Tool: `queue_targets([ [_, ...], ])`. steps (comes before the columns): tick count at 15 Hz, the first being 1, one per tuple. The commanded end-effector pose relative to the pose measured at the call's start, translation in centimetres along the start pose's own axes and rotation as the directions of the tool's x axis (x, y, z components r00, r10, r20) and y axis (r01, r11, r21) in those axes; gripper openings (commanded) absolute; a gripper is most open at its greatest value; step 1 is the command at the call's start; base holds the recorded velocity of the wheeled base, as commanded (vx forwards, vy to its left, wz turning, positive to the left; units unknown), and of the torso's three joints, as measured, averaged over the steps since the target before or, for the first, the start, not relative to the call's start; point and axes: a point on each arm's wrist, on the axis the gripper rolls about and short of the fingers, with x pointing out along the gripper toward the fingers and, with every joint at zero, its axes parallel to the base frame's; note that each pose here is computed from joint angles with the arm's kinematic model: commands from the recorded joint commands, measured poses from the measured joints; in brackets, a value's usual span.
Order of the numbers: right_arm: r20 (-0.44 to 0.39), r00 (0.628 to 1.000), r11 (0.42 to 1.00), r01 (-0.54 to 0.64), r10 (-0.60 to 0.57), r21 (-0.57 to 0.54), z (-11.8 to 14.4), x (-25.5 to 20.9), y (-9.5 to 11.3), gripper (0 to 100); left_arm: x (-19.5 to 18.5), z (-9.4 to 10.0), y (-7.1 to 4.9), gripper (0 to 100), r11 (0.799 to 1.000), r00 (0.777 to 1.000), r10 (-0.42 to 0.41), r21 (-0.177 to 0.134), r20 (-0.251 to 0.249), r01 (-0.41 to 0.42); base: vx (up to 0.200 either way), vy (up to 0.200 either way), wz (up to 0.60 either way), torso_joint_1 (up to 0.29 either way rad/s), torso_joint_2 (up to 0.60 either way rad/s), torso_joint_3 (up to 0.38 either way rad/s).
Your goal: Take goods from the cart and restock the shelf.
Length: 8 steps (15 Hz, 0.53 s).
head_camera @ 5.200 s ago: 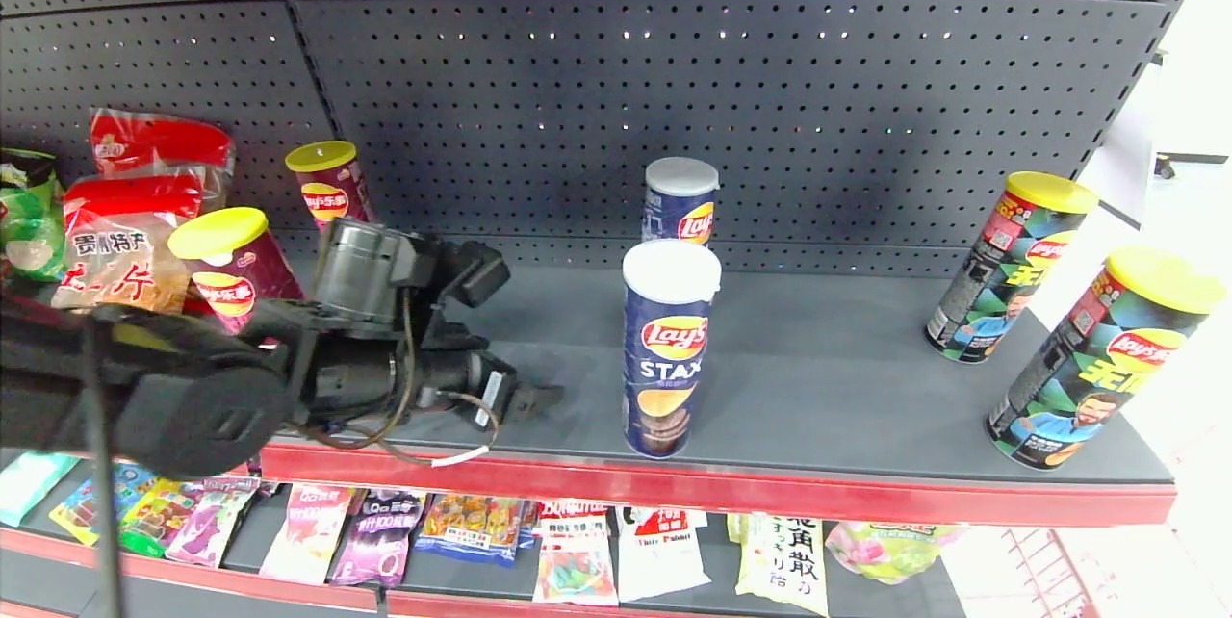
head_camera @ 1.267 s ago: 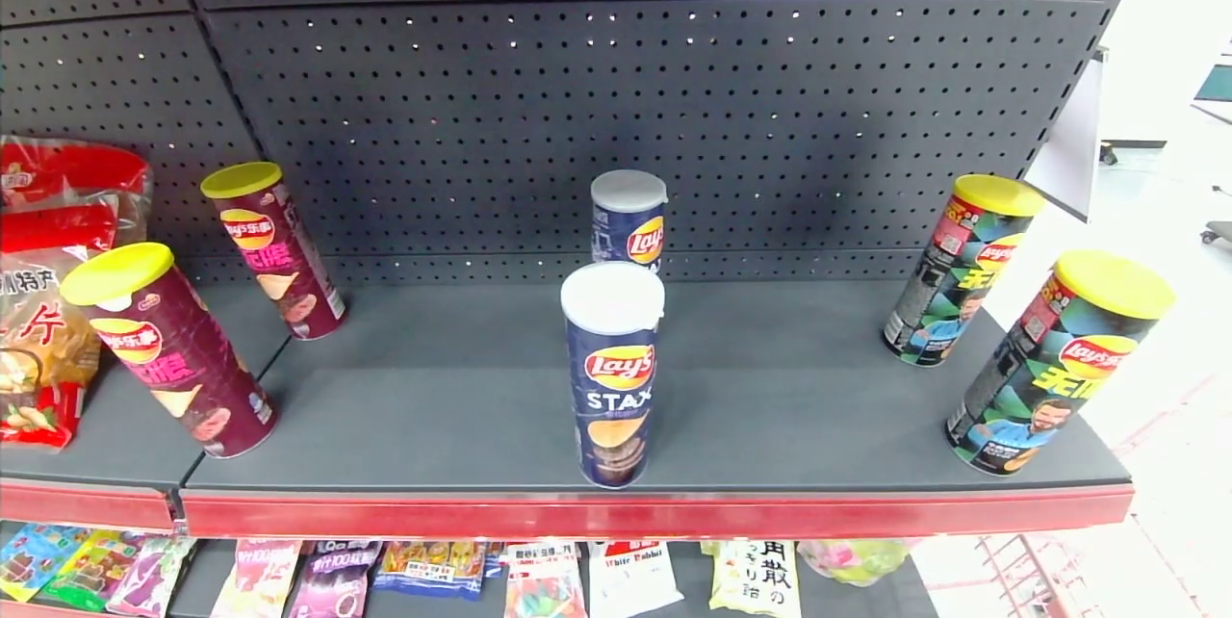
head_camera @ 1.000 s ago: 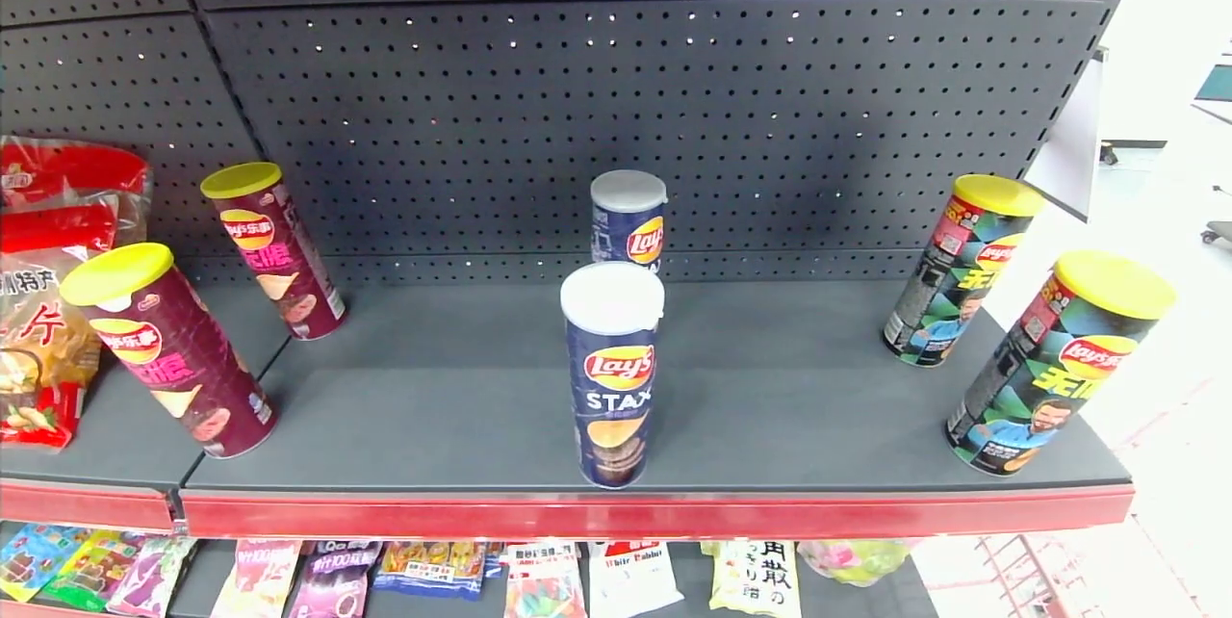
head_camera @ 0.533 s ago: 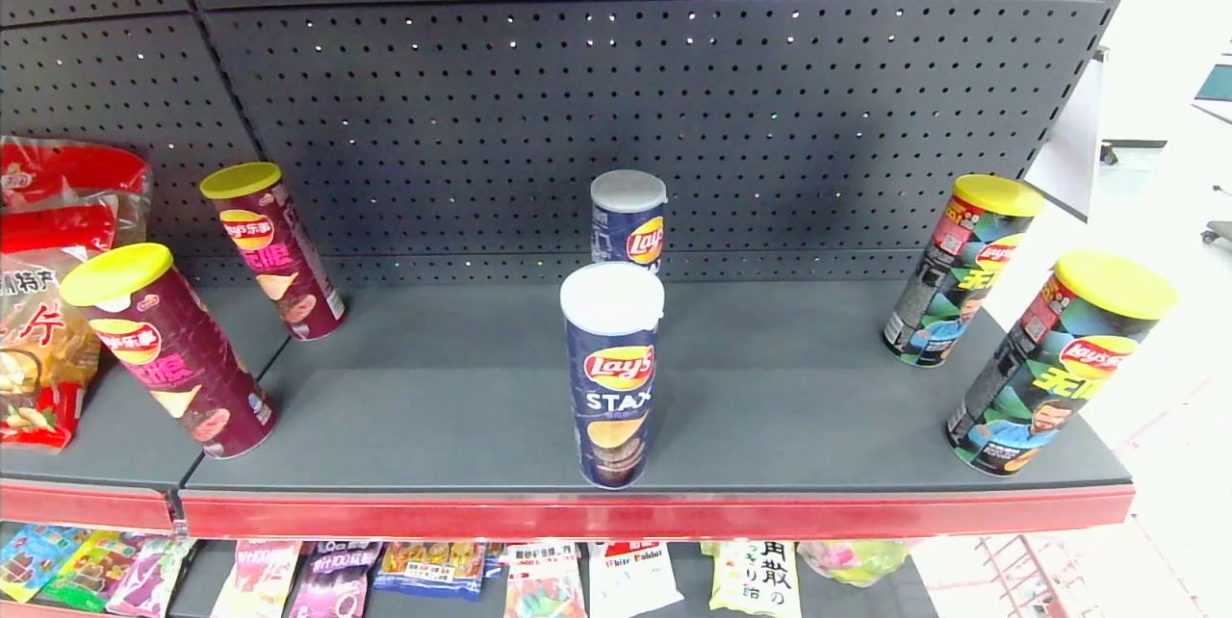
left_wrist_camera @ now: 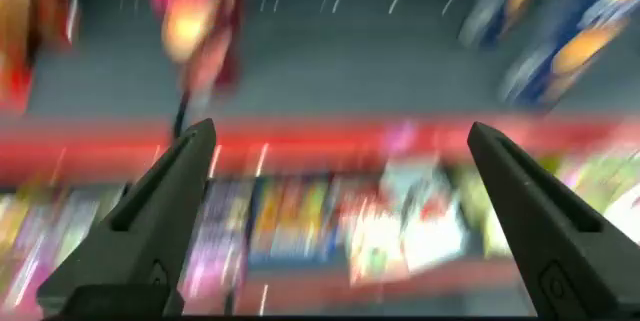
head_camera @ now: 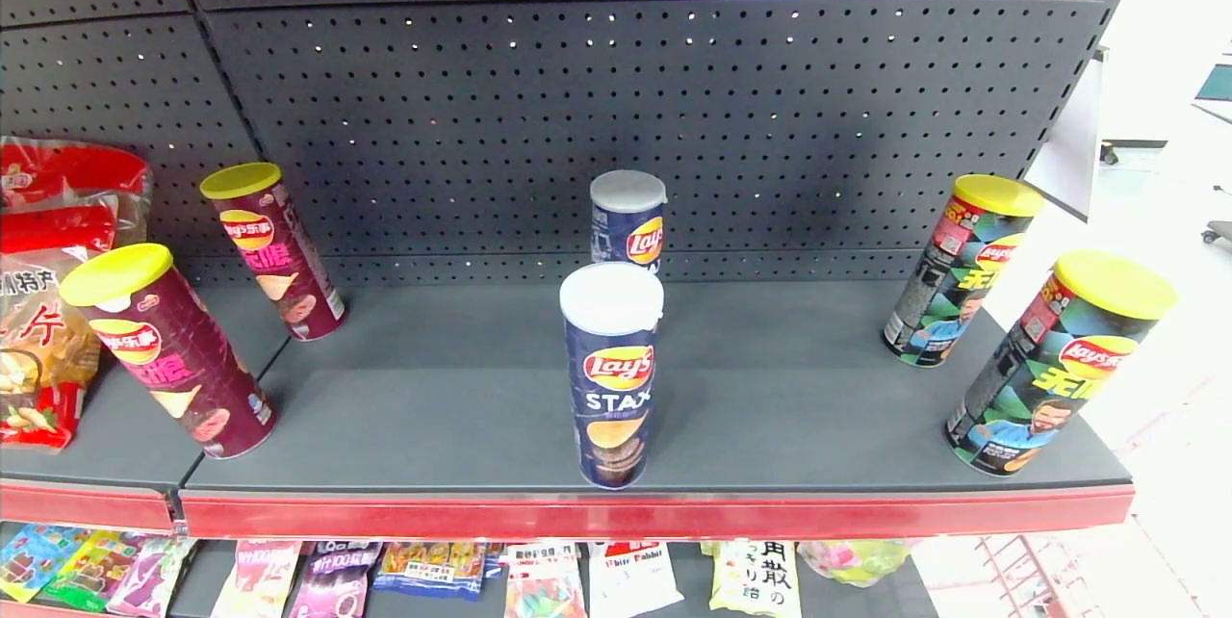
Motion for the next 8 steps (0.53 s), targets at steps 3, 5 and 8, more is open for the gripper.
queue_targets([
  [3,-0.002,0.999,0.999,-0.044,0.044,0.003,0.0,0.0,0.05,100,0.06,-1.6,0.71,100,0.969,0.97,0.244,0.039,0.003,-0.243,0.0,0.0,0.0,0.0,0.0,0.0],
  [5,0.007,0.997,0.997,-0.072,0.072,0.005,0.25,-0.05,-0.02,100,0.09,-1.65,0.48,100,0.987,0.989,0.145,0.068,-0.006,-0.144,0.0,0.0,0.0,0.0,0.0,0.0],
  [8,0.032,0.993,0.993,-0.114,0.113,0.01,0.94,-0.2,-0.24,100,0.07,-2.13,0.4,100,0.992,0.993,0.094,0.087,-0.07,-0.088,0.0,0.0,0.0,0.0,0.0,0.0],
])
